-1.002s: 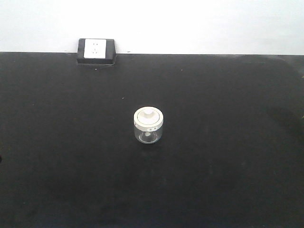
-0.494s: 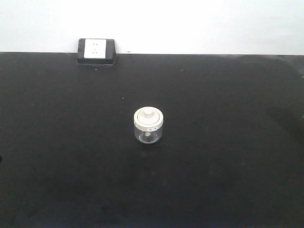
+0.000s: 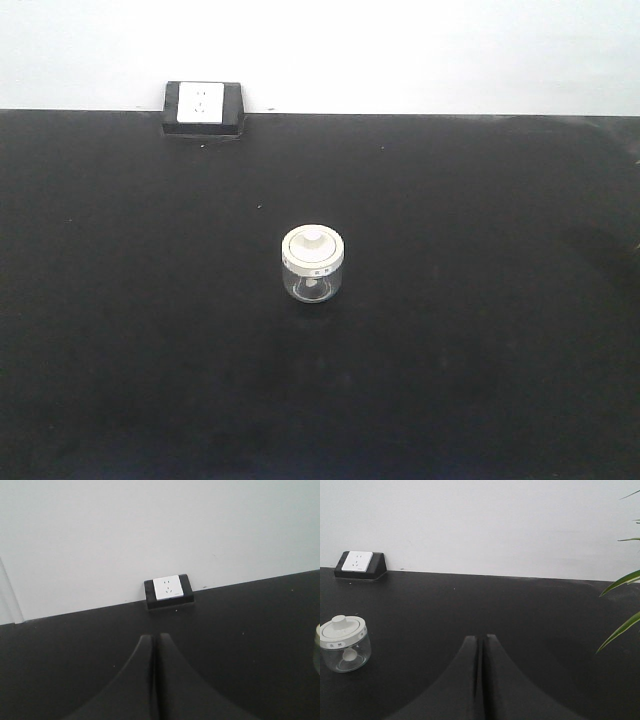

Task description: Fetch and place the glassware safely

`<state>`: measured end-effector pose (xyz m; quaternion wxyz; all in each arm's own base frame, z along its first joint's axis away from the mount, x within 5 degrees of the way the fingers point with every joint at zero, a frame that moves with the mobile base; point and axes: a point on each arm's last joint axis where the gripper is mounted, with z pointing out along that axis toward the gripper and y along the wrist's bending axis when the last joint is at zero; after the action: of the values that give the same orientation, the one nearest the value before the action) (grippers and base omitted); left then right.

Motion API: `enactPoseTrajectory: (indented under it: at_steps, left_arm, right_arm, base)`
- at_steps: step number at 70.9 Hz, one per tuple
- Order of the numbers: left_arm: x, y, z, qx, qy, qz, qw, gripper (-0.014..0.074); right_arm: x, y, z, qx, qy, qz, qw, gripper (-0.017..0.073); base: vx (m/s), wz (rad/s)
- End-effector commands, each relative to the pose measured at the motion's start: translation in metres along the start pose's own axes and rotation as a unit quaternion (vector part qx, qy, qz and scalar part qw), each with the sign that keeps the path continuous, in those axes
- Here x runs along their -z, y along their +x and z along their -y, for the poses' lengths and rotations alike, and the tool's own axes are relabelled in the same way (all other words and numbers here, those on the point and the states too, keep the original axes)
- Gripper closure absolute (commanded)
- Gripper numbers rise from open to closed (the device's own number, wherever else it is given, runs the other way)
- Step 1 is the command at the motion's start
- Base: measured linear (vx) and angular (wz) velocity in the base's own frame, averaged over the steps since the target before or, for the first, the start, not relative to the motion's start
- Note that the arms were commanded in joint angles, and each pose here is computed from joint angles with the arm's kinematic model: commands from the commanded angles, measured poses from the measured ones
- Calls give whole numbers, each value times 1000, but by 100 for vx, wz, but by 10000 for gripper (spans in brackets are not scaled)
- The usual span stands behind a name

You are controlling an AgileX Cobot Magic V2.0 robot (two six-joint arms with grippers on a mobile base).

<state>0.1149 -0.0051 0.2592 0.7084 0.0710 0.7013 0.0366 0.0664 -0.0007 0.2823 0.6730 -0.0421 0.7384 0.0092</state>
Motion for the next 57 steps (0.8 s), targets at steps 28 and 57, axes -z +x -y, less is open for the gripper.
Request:
enactPoseTrajectory:
  at_steps: [28, 57]
  left_arm:
    - [53, 40, 5, 47, -15, 29, 998, 601]
    - [59, 67, 10, 75, -11, 2, 997, 601]
  right_arm:
    - [1, -13, -2, 9, -10, 34, 999, 563]
    - [1, -13, -2, 9, -10, 34, 999, 563]
  base:
    - [0, 0]
    - [0, 0]
